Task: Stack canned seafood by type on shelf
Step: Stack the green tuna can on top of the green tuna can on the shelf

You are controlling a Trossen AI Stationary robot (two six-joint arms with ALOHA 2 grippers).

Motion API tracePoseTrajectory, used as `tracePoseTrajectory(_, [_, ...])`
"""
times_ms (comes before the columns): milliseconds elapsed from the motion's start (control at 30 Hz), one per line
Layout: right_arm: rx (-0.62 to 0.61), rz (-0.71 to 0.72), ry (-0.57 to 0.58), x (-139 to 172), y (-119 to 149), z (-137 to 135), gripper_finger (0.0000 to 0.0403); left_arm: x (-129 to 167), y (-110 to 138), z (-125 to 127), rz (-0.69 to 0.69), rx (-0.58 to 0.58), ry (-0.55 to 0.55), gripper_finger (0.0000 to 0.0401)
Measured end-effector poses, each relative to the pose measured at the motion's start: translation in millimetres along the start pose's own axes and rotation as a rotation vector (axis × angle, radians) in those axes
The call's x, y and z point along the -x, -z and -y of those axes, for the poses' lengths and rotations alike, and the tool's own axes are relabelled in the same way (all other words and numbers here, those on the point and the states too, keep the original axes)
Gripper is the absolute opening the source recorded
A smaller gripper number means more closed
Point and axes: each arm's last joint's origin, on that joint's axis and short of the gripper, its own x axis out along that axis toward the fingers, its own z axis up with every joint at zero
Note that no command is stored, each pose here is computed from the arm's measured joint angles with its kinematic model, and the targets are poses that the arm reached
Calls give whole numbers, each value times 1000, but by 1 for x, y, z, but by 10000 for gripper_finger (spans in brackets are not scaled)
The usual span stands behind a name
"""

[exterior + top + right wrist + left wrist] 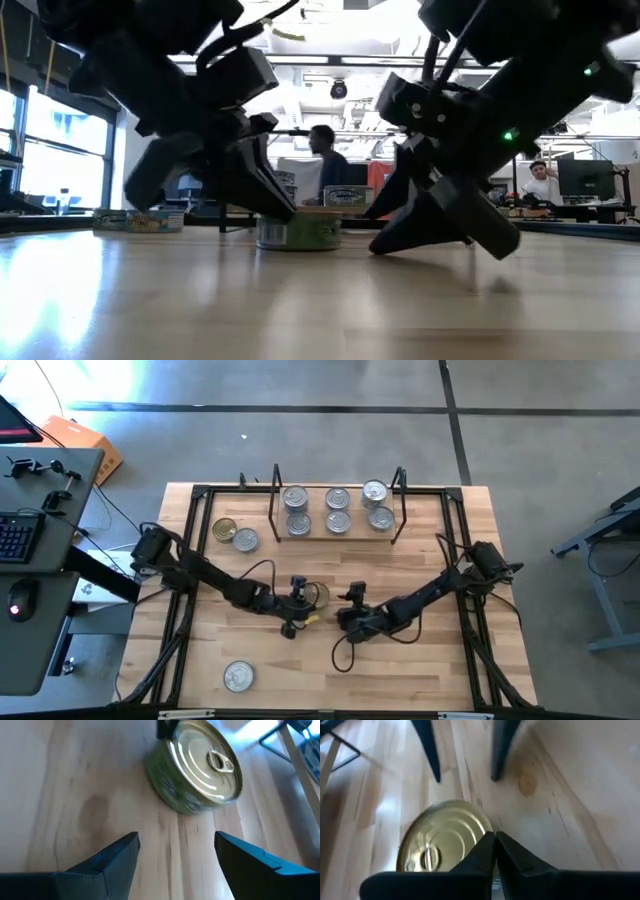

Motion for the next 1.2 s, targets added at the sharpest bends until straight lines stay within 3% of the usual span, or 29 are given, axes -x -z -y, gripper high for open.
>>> tracePoseTrajectory(133, [83,55,-14,0,-14,2,256,12,-11,-4,48,96,-3,2])
tracePoseTrajectory(300, [269,81,3,2,-31,3,256,16,-14,-4,62,113,1,1])
tracePoseTrajectory(400, [315,88,-14,0,-32,6,256,17,-15,-6,72,132,-7,1])
tracePoseTrajectory(767, [217,58,-26,-34,-19,26,256,17,-16,-6,84,140,-11,0])
tracePoseTrajectory(967, [182,85,-19,-37,-21,29,250,17,-20,-7,117,155,-32,0])
tracePoseTrajectory(1067, [156,75,-22,-37,-21,29,220,18,-20,-7,115,155,-66,0])
tracePoseTrajectory(1200, [77,-5,-50,-26,-27,30,142,20,-24,-7,137,164,-139,6])
